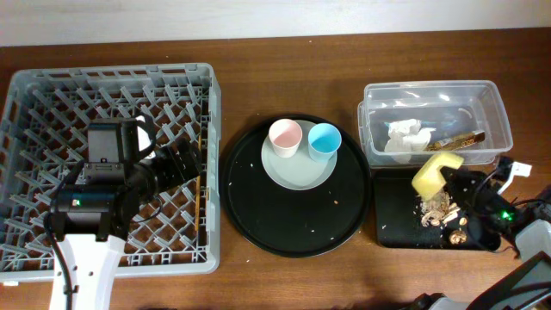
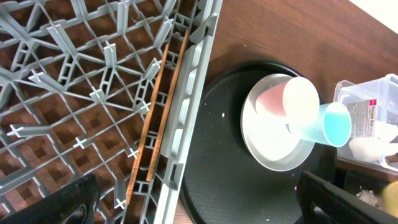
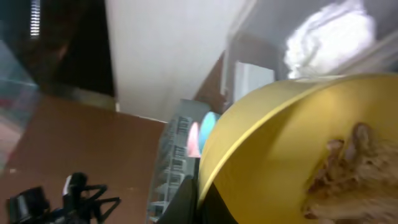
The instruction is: Sort waste into correct bins and load items into the dishwasher rack
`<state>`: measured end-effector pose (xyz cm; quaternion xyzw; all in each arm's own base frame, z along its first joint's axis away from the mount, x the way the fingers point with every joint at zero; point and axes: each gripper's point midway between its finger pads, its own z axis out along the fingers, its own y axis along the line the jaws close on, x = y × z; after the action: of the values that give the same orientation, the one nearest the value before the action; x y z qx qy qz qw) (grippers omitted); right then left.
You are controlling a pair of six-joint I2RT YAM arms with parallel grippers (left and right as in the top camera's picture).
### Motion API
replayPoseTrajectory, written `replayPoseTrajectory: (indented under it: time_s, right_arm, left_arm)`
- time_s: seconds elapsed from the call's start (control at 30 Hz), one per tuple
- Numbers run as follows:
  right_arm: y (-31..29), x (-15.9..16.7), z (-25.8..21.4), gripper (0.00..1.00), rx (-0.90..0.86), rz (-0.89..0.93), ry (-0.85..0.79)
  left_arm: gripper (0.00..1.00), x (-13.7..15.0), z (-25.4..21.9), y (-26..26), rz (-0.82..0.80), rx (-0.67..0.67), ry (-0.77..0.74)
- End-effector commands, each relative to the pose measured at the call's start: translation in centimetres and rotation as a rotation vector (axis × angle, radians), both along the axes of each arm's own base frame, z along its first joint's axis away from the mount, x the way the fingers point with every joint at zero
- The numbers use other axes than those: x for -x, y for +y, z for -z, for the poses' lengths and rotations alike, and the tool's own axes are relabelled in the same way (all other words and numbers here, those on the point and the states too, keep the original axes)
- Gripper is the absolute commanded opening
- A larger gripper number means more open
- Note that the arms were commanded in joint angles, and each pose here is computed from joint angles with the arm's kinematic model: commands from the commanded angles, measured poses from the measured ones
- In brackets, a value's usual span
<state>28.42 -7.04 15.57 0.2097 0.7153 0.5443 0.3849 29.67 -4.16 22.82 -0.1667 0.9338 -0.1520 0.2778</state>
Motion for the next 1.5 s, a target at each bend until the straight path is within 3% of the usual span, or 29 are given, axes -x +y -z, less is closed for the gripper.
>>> replayPoseTrajectory:
  time_s: [0.0,0.1,0.23,0.37,0.4,0.47,0.5,0.57,0.6,0.67,0.77,0.83,0.9,1.03,1.17,1.23,1.3,1.33,1.47]
  right_arm:
    - [0.2,0.2,-1.5,0.04,-0.039,-0.02,-0.075]
    - [0.1,0.2,-1.8,0.04,-0.072,-0.021,-0.062]
    - [0.5,0.5,-1.6,0.04,-0.246,-0.009,0.08]
    - [0.1,0.1,-1.8,0.04,-0.257,-0.007,0.088]
    - [0.5,0.4,-1.7,0.04,-0.356,0.001,0.17]
    - [-0.3,-0.2,-1.7,0.04,-0.254,0.004,0.103]
    - [0.2,0.1,-1.8,0.04,-0.375,0.002,0.185]
    - [-0.2,-0.1,-2.0,0.04,-0.34,0.0,0.155]
    - [0.9,0.5,-1.8,0.04,-0.464,0.001,0.263]
    - [0.6,0.1,-2.4,0.04,-0.393,-0.008,0.203]
    - [2.8,-1.4,-5.4,0.04,-0.168,0.009,0.237]
    - [8.2,-2.6,-10.4,0.04,0.06,-0.056,0.166]
    - [14.4,-1.7,-10.8,0.04,0.29,-0.087,0.185]
    - [26.3,2.6,-1.5,0.04,0.84,-0.288,0.297]
    - [33.4,6.3,7.1,0.06,1.059,-0.529,0.346]
    - [34.7,6.7,9.1,0.16,1.08,-0.565,0.353]
    - [35.1,6.4,8.0,0.55,1.091,-0.595,0.288]
    - [35.4,6.2,5.7,0.63,1.102,-0.625,0.225]
    - [32.1,0.9,-2.8,0.71,1.164,-0.546,0.117]
  left_arm:
    - [0.99,-0.1,-0.6,0.1,-0.01,0.002,-0.014]
    - [0.99,-0.1,-0.6,0.1,-0.01,0.002,-0.013]
    - [0.99,-0.1,-0.6,0.1,-0.01,0.002,-0.014]
    - [0.99,-0.1,-0.6,0.1,-0.01,0.002,-0.014]
    - [0.99,-0.1,-0.6,0.1,-0.01,0.002,-0.014]
    - [0.99,-0.1,-0.6,0.1,-0.01,0.002,-0.014]
    - [0.99,-0.1,-0.6,0.1,-0.01,0.002,-0.013]
    - [0.99,-0.1,-0.6,0.1,-0.01,0.002,-0.014]
    - [0.99,-0.1,-0.6,0.1,-0.01,0.002,-0.013]
    - [0.99,-0.1,-0.6,0.1,-0.01,0.002,-0.014]
    - [0.99,-0.1,-0.6,0.1,-0.01,0.002,-0.014]
    - [0.99,-0.1,-0.6,0.1,-0.01,0.002,-0.014]
    - [0.99,-0.1,-0.6,0.1,-0.01,0.002,-0.014]
    - [0.99,-0.1,-0.6,0.1,-0.01,0.002,-0.014]
    - [0.99,-0.1,-0.6,0.1,-0.01,0.002,-0.014]
    - [1.0,-0.1,-0.6,0.1,-0.01,0.002,-0.014]
    - [0.99,-0.1,-0.6,0.1,-0.01,0.002,-0.014]
    - [0.99,-0.1,-0.6,0.1,-0.01,0.002,-0.014]
    - [0.99,-0.1,-0.6,0.1,-0.01,0.002,-0.014]
